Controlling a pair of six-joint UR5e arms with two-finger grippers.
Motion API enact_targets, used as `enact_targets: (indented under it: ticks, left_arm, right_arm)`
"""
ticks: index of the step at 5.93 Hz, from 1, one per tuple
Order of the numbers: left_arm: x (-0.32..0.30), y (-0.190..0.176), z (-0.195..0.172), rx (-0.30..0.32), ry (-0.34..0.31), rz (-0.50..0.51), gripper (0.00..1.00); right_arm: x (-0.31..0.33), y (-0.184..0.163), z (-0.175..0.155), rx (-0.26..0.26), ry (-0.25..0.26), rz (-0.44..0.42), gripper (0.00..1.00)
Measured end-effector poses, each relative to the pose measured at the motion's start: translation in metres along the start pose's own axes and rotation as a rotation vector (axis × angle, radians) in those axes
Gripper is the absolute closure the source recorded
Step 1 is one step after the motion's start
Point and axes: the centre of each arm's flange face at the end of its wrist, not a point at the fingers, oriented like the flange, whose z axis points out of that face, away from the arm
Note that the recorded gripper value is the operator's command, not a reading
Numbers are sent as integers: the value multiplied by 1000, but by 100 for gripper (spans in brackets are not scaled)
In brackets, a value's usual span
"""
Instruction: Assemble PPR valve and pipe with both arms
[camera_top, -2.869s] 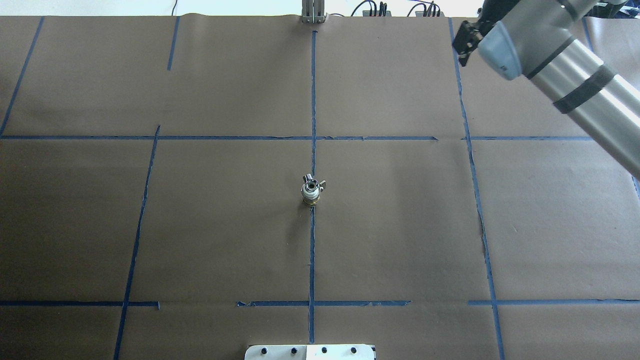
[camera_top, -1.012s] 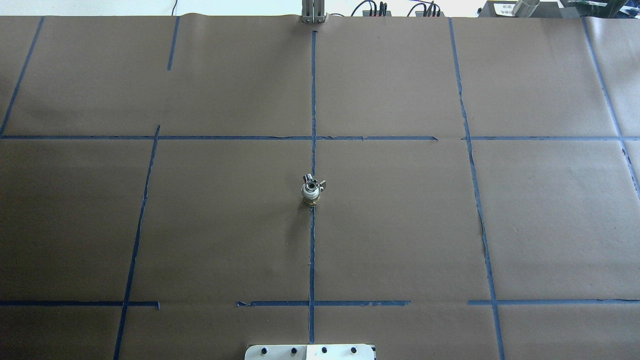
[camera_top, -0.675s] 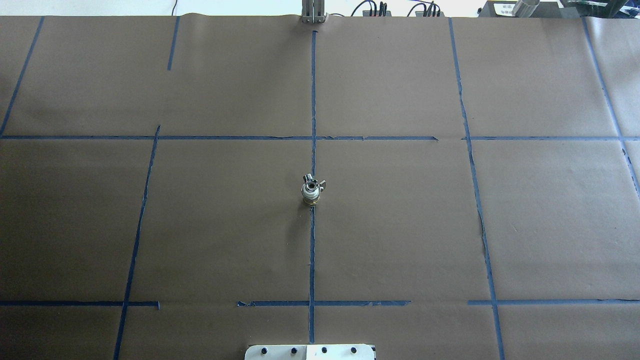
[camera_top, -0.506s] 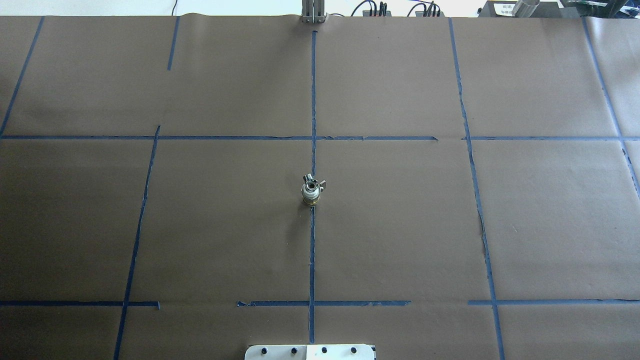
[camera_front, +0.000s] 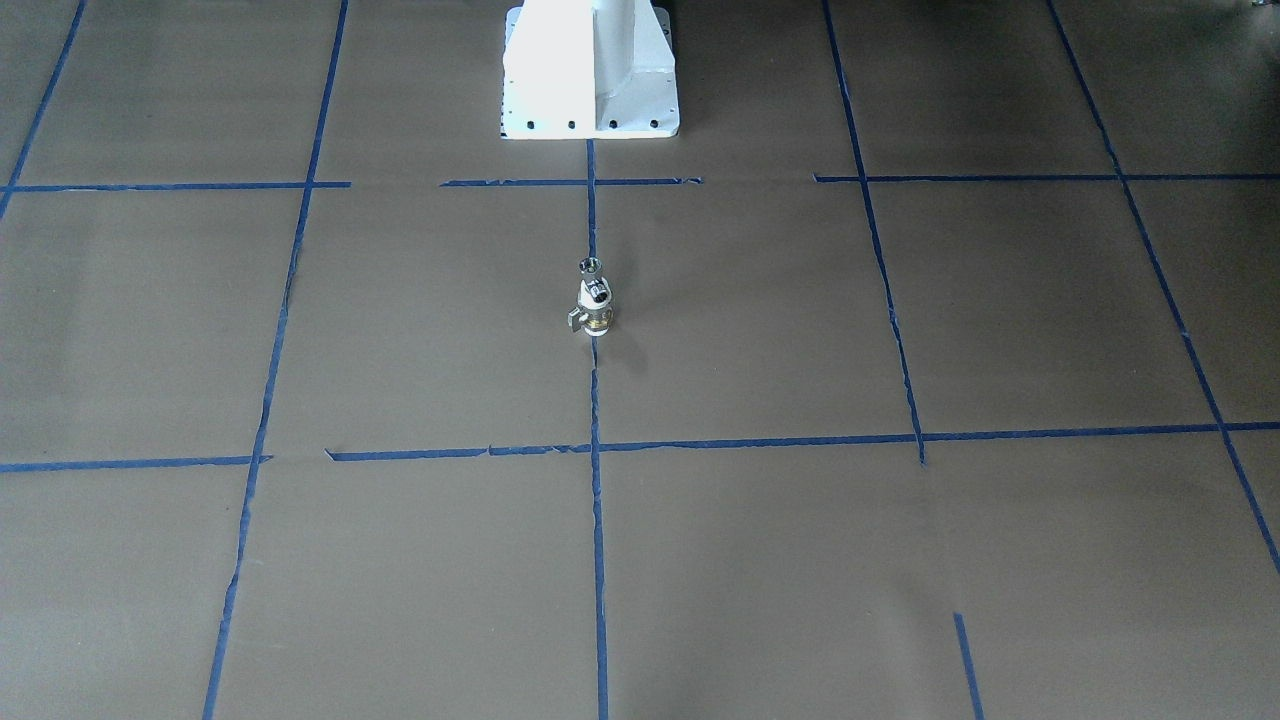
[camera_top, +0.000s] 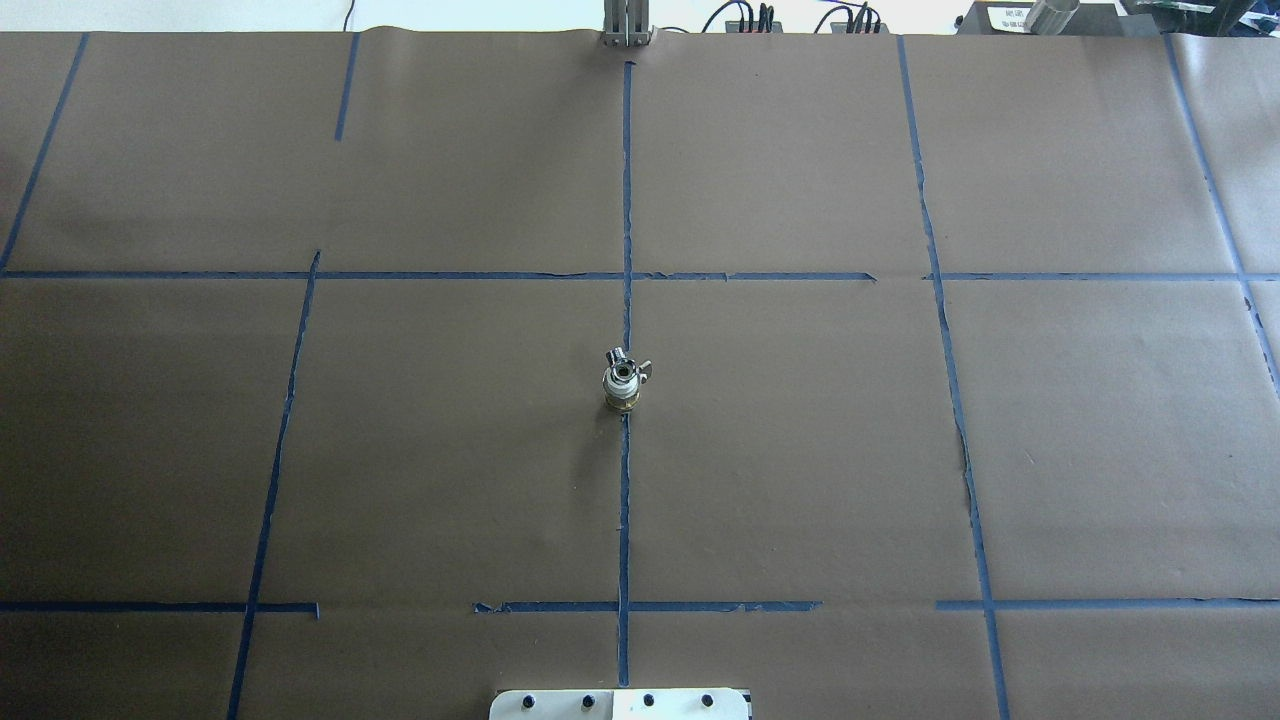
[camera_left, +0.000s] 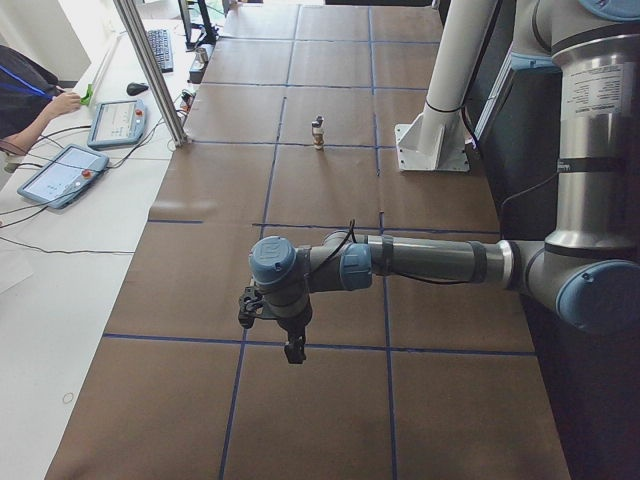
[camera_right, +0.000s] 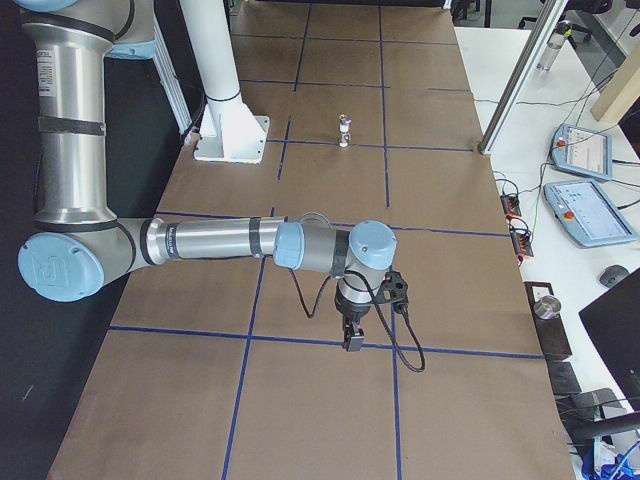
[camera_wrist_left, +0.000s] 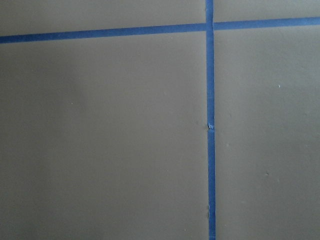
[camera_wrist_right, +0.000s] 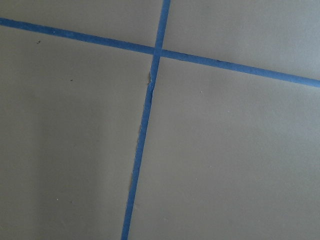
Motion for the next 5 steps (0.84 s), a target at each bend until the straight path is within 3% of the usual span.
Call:
enact_targets:
  ticks: [5]
  left_arm:
    - [5, -1, -4, 9, 2, 15, 0]
  right_arm:
    - [1, 5, 3, -5, -9, 13, 0]
